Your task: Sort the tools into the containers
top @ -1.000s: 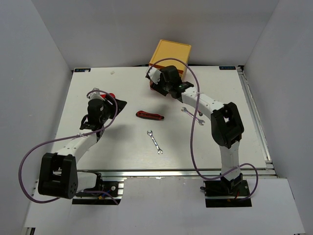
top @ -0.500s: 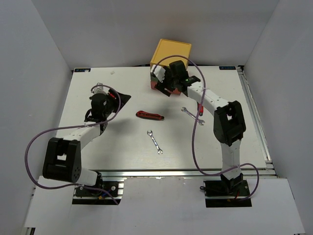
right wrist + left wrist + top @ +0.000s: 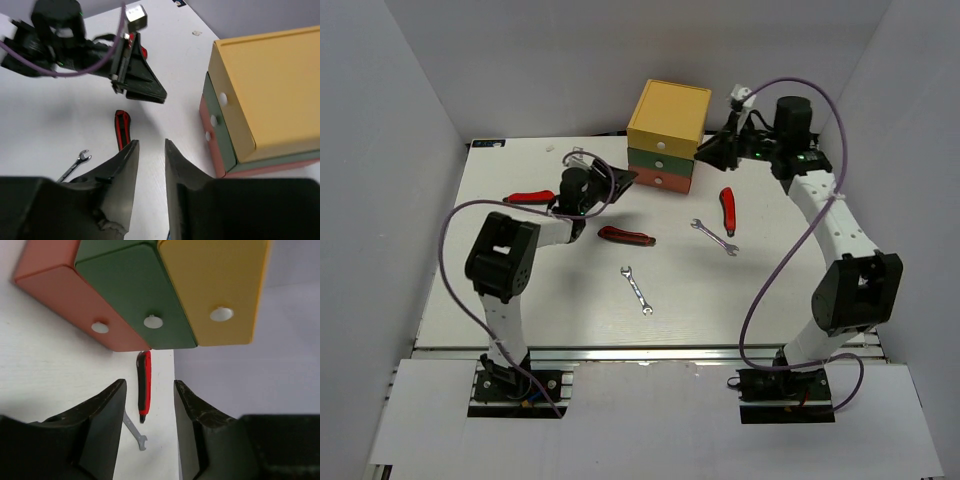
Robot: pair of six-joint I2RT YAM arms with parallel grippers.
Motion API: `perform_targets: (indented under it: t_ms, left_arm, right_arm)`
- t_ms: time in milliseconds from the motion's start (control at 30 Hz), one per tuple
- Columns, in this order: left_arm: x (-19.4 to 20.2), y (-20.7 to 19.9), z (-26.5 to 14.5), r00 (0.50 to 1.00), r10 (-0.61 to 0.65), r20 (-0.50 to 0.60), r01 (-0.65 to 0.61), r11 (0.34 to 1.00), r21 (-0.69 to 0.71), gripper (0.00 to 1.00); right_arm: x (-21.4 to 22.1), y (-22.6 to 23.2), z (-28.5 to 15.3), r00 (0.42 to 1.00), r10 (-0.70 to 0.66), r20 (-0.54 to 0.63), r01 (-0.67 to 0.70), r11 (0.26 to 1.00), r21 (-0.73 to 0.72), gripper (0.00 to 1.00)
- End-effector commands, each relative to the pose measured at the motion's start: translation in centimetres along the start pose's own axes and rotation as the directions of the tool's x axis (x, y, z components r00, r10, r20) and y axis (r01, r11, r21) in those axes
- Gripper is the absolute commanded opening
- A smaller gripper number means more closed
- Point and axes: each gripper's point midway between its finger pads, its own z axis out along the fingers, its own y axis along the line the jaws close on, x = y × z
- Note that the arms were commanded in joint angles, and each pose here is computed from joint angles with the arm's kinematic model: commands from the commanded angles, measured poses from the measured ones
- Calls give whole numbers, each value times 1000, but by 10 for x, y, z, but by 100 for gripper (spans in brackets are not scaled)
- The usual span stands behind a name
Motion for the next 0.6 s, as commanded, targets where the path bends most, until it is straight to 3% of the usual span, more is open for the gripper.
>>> perform_targets:
  t_ms: [0,133,267,567]
  left_arm:
    - [-7,-32,21,998,-58,36,53,991,121,54]
    - [-1,-16,51,995,-93,22,89,989,114,56]
    - [2,-25,76,996,-87,2,86,987,137,57]
    - [11,-7,100,992,-129,-1,128,987,99,57]
  right_arm:
    - [-13,17,-14,995,73,65,-67,994,-92,35]
    - [1,11,-37,995,80,62,-78,996,-44,40]
    - [10,4,-51,993,102,58,-101,995,-9,41]
    - [26,-2,-67,990,133,52,-135,990,33,41]
